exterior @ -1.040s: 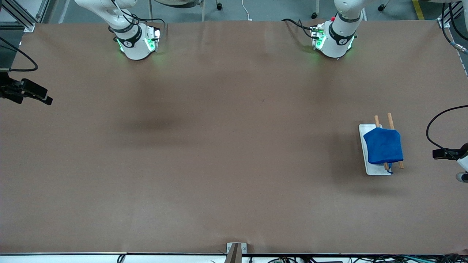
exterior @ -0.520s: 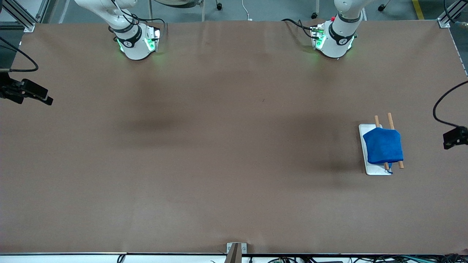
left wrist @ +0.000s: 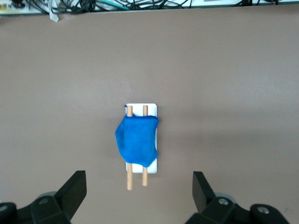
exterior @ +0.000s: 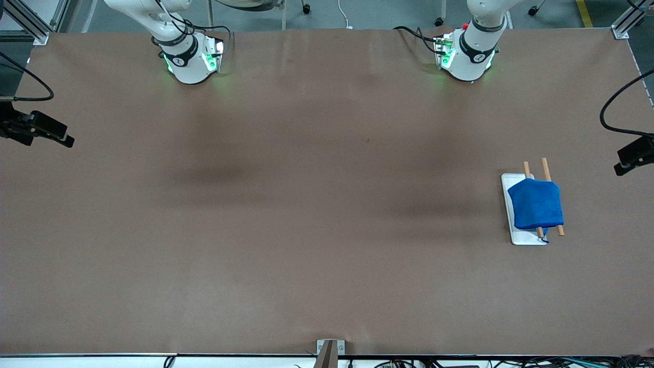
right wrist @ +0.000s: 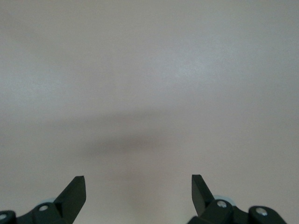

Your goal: Right arm passes towel to left arm to hang

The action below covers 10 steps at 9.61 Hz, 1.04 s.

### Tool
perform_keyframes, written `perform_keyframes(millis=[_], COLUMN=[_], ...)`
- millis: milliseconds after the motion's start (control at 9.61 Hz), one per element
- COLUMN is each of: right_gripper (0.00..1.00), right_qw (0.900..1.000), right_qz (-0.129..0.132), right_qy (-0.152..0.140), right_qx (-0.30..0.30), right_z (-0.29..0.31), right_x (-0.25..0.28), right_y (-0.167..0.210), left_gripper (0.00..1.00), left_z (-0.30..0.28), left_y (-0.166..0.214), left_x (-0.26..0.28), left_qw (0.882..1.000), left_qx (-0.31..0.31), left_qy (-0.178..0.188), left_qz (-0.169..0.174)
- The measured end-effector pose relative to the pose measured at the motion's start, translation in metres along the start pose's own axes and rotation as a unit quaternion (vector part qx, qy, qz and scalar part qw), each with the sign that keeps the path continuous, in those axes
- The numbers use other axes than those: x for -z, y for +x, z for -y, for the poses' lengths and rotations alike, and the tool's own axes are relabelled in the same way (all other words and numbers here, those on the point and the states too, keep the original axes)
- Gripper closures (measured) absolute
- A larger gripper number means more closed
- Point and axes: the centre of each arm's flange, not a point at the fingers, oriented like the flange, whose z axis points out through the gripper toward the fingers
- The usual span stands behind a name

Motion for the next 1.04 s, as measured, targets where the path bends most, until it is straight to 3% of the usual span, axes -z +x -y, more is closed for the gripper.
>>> perform_keyframes(millis=[416, 1040], right_gripper=[0.00, 0.00], right_qw=[1.000, 1.000], right_qz=[0.000, 0.000], right_qy=[0.000, 0.000], right_qx=[0.000, 0.000], right_z=[0.000, 0.000], right_x=[0.000, 0.000], right_y=[0.000, 0.000], left_gripper=[0.00, 0.00], left_z=[-0.048, -0.095], left_y=[-0.021, -0.093], left_x=[0.019, 0.021], left_qw=[1.000, 0.999], left_qx=[-0.009, -0.031], left_qy=[-0.007, -0.015], left_qz=[0.007, 0.037])
